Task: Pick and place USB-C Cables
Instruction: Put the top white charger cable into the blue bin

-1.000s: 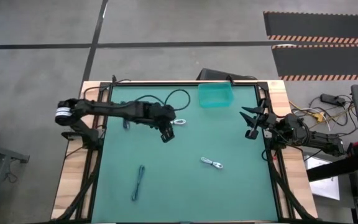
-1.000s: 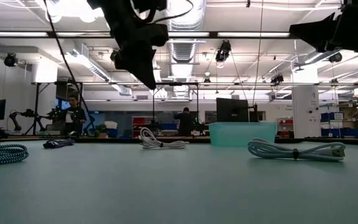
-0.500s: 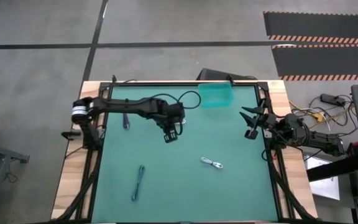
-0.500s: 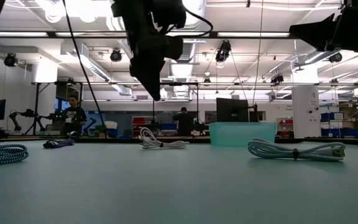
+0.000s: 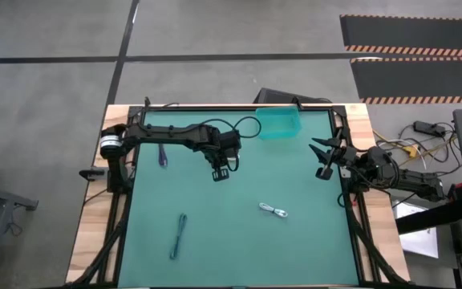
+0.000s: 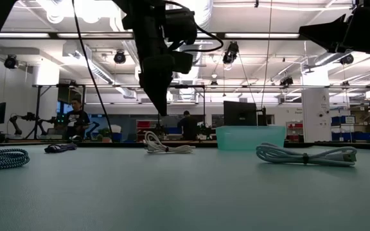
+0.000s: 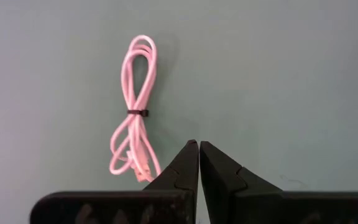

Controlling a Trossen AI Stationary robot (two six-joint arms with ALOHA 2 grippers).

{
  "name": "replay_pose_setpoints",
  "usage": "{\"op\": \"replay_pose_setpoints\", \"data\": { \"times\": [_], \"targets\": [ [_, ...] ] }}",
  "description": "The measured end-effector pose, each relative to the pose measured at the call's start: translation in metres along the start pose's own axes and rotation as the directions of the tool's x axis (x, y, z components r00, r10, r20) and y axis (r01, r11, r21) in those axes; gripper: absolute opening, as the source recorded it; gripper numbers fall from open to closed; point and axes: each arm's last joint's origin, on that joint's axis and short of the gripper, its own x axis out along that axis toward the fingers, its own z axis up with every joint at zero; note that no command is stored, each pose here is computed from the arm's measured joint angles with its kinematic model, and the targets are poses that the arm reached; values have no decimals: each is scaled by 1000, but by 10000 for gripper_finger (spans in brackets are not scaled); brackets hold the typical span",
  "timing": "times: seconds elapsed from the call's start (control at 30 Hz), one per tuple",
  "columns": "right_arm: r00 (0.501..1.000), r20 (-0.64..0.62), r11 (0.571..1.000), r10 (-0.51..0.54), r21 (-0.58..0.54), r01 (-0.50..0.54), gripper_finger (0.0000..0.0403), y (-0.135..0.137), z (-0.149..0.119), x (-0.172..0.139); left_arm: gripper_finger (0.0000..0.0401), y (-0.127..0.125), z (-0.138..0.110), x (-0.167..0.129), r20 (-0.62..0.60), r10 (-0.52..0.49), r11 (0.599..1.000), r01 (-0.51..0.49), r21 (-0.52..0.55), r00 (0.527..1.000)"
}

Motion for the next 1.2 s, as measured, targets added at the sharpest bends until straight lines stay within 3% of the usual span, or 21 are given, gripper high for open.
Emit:
{"op": "replay_pose_setpoints", "data": {
  "times": [0.2, 0.5, 0.63, 1.2],
  "targets": [
    [1000, 0, 1000, 0, 0, 0, 93, 0, 0, 0, 20, 1, 1, 2, 22, 3, 993, -5, 116, 1000],
    [1000, -4, 1000, 2, 0, -2, 93, 0, 0, 0, 136, 2, 10, 2, 112, 23, 980, -44, 193, 993],
    [1000, -6, 1000, 2, -1, -2, 93, 0, -1, 0, 168, 2, 11, 4, 144, 29, 977, -58, 204, 989],
    [1000, -6, 1000, 2, -1, -2, 93, 0, -1, 0, 176, 16, 7, 19, 182, 46, 985, -75, 158, 982]
  ]
}}
